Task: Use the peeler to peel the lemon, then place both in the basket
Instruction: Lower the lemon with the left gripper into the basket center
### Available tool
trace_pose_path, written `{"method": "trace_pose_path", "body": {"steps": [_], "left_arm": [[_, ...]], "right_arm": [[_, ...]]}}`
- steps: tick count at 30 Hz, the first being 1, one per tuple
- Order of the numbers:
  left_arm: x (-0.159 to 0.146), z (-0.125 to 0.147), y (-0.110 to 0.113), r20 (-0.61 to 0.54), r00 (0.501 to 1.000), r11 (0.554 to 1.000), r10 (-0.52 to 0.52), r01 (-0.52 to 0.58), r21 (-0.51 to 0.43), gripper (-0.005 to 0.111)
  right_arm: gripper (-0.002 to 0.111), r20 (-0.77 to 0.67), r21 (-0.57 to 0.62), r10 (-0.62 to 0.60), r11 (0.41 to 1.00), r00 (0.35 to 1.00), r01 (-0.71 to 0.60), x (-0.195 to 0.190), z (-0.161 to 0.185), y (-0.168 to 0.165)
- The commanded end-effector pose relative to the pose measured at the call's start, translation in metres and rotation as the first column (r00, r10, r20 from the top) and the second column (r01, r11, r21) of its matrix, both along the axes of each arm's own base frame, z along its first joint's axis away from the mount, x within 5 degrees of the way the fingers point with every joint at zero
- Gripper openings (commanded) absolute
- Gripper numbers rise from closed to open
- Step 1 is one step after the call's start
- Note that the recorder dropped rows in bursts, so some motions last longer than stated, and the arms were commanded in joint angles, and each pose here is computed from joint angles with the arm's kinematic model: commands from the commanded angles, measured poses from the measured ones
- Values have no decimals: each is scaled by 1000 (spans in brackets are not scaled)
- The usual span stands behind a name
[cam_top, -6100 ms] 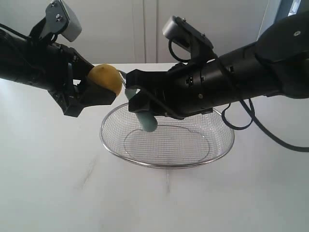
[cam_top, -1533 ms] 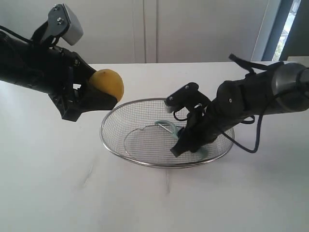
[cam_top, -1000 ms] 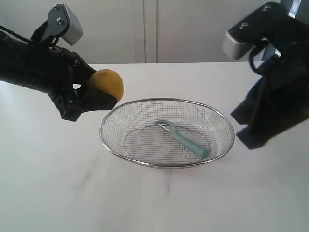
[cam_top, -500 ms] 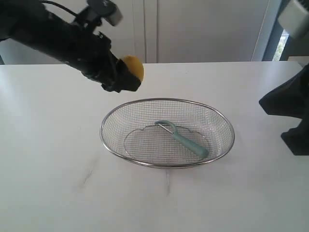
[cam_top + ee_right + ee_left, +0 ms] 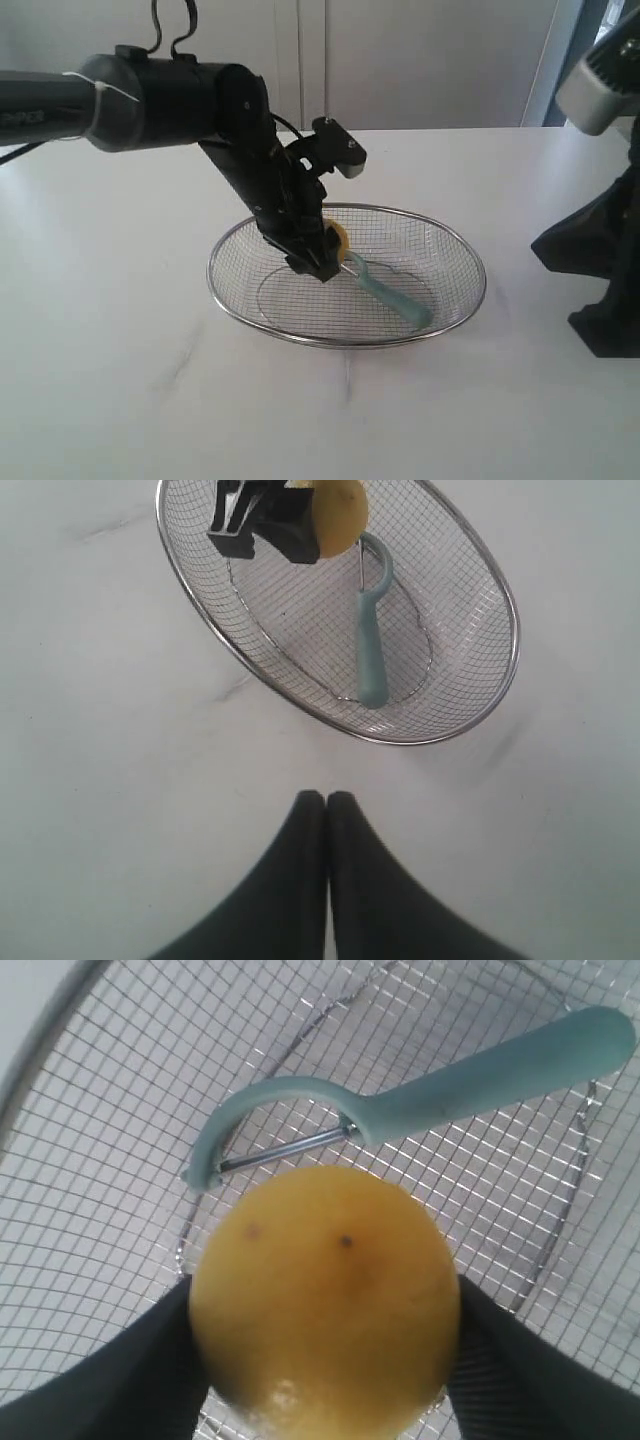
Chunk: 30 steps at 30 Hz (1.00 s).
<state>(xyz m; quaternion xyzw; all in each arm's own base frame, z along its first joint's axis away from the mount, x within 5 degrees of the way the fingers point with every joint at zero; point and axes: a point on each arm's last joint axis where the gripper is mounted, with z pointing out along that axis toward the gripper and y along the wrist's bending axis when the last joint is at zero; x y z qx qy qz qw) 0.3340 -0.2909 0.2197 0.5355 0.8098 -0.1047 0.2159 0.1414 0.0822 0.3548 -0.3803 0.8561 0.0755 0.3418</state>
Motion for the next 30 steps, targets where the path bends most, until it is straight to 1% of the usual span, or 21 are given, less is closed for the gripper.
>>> {"method": "trace_pose_path", "body": {"steps": [1,2,5,10,13,16,21,27,30], "left_arm": [[1,-12,-5,-34,999,1000,8,-8,6,0],[1,-19,-5,-56,998,1000,6,-5,22,0],[1,-25,-5,-73,997,999,4,-2,35,0],[2,-29,-5,-56,997,997,-54,58,58,0],[2,-33,-5,-62,996,995,-64,68,66,1],[2,-34,-5,-66,996,995,-64,69,69,13],[2,-34,-5,-66,996,995,-64,69,69,41],[1,-34,-5,-90,995,997,-38,44,68,66],[0,-30,-5,-83,996,997,-39,44,61,76]], "right_arm": [[0,13,14,-15,1000,1000,15,1,-1,-1],[0,13,14,-15,1000,1000,15,1,-1,-1],[0,14,15,-15,1000,1000,15,1,0,-1],[0,16,16,-15,1000,1000,15,1,0,-1],[0,16,16,-15,1000,1000,15,1,0,-1],[0,16,16,-15,1000,1000,15,1,0,-1],[0,16,16,-15,1000,1000,15,1,0,-1],[0,16,16,-15,1000,1000,15,1,0,-1],[0,16,16,-15,1000,1000,15,1,0,-1]]}}
